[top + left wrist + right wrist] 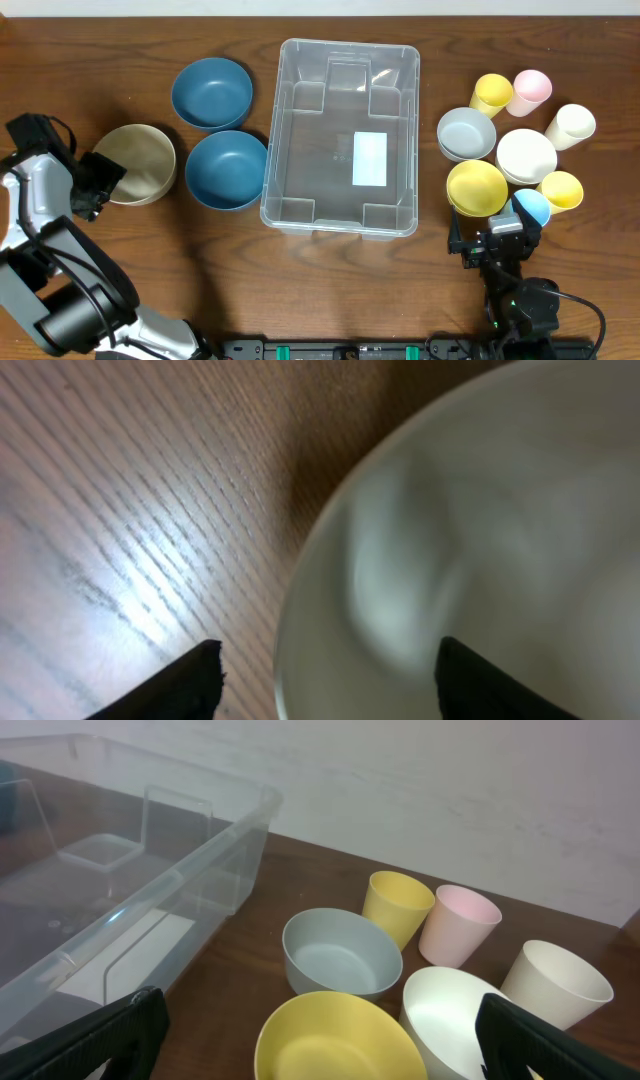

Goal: Pack container
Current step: 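Lower the left gripper and grasp the cream bowl's rim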

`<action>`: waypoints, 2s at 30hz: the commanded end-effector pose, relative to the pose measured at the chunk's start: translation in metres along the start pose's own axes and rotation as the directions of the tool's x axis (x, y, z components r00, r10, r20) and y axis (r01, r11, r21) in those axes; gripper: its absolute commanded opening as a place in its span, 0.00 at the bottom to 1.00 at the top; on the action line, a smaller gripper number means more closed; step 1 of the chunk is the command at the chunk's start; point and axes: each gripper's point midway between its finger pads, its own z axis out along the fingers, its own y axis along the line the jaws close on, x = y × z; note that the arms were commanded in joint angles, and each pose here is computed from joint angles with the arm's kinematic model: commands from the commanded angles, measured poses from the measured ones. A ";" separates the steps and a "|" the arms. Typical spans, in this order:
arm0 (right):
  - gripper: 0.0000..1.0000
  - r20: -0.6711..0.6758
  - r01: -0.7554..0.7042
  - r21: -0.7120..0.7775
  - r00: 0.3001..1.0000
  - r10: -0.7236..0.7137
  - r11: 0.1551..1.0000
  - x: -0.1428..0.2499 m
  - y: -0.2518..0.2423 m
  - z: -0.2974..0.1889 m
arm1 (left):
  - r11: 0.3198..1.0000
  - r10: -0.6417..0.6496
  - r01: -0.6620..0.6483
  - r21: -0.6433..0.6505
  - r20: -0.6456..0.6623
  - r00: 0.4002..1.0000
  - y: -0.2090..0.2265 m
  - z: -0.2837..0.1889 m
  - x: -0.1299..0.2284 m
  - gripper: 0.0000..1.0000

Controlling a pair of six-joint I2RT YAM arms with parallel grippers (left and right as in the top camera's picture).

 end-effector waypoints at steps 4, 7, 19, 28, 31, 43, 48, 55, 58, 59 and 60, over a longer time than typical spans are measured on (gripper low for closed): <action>0.99 -0.004 0.011 0.006 1.000 -0.011 1.000 0.002 -0.001 0.000 | 1.000 -0.007 0.007 -0.025 -0.014 1.000 0.003 0.018 -0.002 0.56; 0.99 -0.004 0.011 0.006 1.000 -0.011 1.000 0.002 -0.001 0.000 | 1.000 -0.008 0.007 -0.027 -0.018 1.000 0.004 0.021 -0.003 0.51; 0.99 -0.004 0.011 0.006 1.000 -0.011 1.000 0.002 -0.001 0.000 | 0.998 -0.007 0.007 -0.061 -0.009 1.000 0.010 0.023 -0.004 0.24; 0.99 -0.004 0.012 0.006 1.000 -0.012 1.000 0.002 -0.001 0.000 | 0.994 0.003 -0.003 -0.109 -0.007 1.000 0.018 0.023 -0.003 0.22; 0.99 -0.004 0.011 0.006 1.000 -0.011 1.000 0.002 -0.001 0.000 | 0.994 0.008 -0.009 -0.110 -0.010 1.000 0.019 0.023 -0.003 0.19; 0.99 -0.004 0.011 0.006 1.000 -0.011 1.000 0.002 -0.001 0.000 | 0.993 0.036 -0.037 -0.110 -0.013 0.999 0.020 0.021 -0.003 0.06; 0.99 -0.004 0.011 0.006 1.000 -0.011 1.000 0.002 -0.001 0.000 | 0.988 0.062 -0.057 -0.142 0.026 0.998 0.030 0.005 -0.010 0.06; 0.99 -0.004 0.011 0.006 1.000 -0.011 1.000 0.002 -0.001 0.000 | 0.995 0.064 -0.051 -0.082 0.168 0.984 0.020 -0.049 -0.025 0.06; 0.99 -0.004 0.011 0.006 1.000 -0.011 1.000 0.002 -0.001 0.000 | 0.997 0.068 -0.060 -0.039 0.268 0.961 0.010 -0.086 -0.033 0.06; 0.99 -0.004 0.011 0.006 1.000 -0.011 1.000 0.002 -0.001 0.000 | 0.997 0.071 -0.067 -0.024 0.300 0.951 0.006 -0.098 -0.034 0.06; 0.99 -0.004 0.011 0.006 1.000 -0.011 1.000 0.002 -0.001 0.000 | 0.997 0.075 -0.077 -0.006 0.328 0.942 0.001 -0.110 -0.034 0.06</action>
